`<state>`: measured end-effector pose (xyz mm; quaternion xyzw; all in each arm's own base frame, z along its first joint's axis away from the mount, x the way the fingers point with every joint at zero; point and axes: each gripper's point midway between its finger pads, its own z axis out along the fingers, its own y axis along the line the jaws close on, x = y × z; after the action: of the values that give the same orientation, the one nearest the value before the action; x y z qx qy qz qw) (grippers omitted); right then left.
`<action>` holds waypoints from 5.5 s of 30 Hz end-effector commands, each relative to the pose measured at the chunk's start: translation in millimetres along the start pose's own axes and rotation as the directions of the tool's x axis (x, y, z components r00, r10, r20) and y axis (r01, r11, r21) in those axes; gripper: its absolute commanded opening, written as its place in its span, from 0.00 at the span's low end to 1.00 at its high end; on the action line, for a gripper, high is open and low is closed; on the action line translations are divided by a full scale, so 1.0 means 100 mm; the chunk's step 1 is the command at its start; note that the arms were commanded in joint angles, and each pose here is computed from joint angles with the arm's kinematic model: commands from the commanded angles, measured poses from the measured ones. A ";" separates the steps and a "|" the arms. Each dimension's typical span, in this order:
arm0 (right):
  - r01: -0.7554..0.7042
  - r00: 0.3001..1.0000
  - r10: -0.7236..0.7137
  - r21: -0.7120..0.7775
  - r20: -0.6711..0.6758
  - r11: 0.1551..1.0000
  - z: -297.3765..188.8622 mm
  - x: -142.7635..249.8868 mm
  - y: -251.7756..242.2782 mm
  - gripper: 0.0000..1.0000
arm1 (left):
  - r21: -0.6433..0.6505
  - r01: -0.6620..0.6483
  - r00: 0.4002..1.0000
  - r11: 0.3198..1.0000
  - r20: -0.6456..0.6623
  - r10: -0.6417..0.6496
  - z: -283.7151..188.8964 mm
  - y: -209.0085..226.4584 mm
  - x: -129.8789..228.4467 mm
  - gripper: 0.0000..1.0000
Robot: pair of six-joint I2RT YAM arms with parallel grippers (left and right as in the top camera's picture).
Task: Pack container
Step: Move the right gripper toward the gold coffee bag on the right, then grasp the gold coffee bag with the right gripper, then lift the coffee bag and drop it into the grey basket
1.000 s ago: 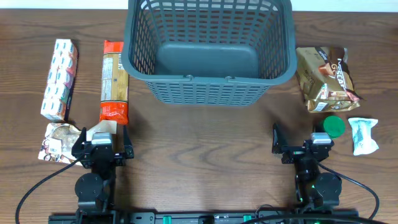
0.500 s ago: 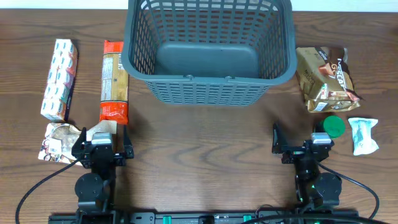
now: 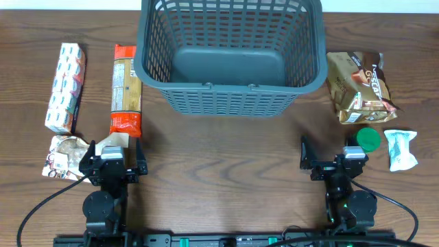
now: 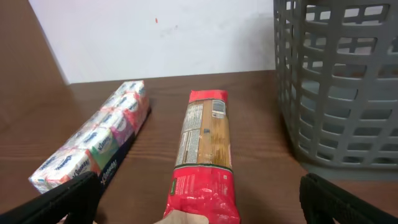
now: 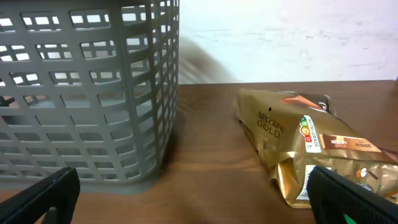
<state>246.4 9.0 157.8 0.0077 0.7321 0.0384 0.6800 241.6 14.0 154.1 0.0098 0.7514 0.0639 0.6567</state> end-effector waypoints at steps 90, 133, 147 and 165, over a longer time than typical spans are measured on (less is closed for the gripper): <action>-0.094 -0.048 0.025 0.030 -0.999 0.995 1.60 1.76 -1.37 0.99 | 0.007 -0.021 0.999 1.000 -0.036 0.021 0.03 -0.03 0.17 0.99; 0.179 0.926 -0.192 -0.071 -0.326 0.981 1.06 -3.54 -0.10 0.01 | 0.007 -0.021 0.999 1.000 -0.036 0.021 0.03 -0.03 0.17 0.98; 0.428 0.699 -0.674 -0.615 -0.239 0.662 1.36 -2.64 1.74 0.01 | 0.007 -0.021 0.999 1.000 -0.036 0.021 0.03 -0.03 0.17 0.99; 0.192 0.492 -0.744 -0.777 -0.453 0.600 2.36 -0.68 2.09 0.01 | 0.007 -0.021 0.999 1.000 -0.036 0.021 0.03 -0.03 0.17 0.98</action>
<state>478.0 210.5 221.3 -0.4455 0.8590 0.0503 0.2473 242.1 13.5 153.9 0.0109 0.7502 0.0629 0.6581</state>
